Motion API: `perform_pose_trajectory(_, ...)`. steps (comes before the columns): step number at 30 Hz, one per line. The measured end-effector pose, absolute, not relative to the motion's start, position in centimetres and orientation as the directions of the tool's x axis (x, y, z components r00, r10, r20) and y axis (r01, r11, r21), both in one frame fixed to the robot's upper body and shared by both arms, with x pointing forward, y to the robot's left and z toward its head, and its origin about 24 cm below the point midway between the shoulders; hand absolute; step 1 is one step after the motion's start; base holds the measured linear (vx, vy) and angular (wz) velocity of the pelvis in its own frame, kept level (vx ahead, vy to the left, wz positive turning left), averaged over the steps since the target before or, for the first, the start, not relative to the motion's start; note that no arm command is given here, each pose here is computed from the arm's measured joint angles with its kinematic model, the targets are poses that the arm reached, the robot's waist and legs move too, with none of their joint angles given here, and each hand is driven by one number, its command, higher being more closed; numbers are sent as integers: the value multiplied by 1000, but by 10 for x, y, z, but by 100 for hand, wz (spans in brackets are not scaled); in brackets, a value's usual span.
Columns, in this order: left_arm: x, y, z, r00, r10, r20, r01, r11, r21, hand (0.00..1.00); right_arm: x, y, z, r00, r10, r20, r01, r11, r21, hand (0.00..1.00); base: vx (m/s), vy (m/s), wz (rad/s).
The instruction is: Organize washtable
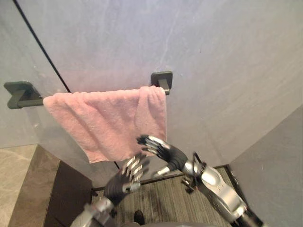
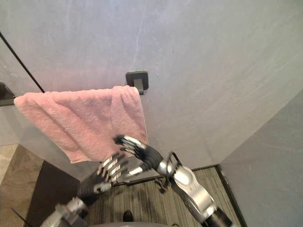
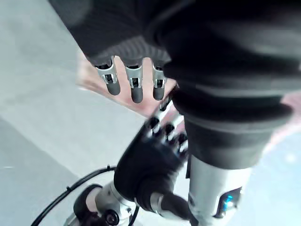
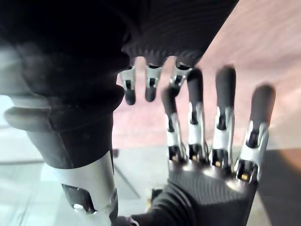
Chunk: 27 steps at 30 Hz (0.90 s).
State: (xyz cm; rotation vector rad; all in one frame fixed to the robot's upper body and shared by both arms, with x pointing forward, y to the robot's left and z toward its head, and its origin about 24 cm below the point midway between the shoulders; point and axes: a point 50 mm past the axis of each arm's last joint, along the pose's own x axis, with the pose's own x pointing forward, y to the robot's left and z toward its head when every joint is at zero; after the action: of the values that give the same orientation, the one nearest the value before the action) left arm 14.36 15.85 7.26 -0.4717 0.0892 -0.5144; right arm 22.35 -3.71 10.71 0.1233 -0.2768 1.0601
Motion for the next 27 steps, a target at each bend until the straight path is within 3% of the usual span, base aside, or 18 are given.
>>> perform_pose_trajectory(3, 163, 163, 97, 884, -445, 144, 464, 793, -395, 0, 232, -25, 129, 442, 820, 364, -867, 495, -63, 0, 32, 1, 16)
perform_pose_trajectory(6, 167, 164, 102, 902, -396, 171, 431, 808, -402, 0, 234, -18, 128, 477, 788, 389, -853, 522, -13, 0, -12, 8, -3)
perform_pose_trajectory(11, 166, 162, 98, 935, -312, 167, 354, 836, -419, 0, 238, -14, 116, 513, 781, 355, -838, 545, 12, 0, -56, 14, -7)
perform_pose_trajectory(27, 166, 189, 76, 974, -215, 75, 226, 949, -220, 0, 246, -22, 71, 635, 756, 156, -748, 653, -118, 0, 0, 7, -3)
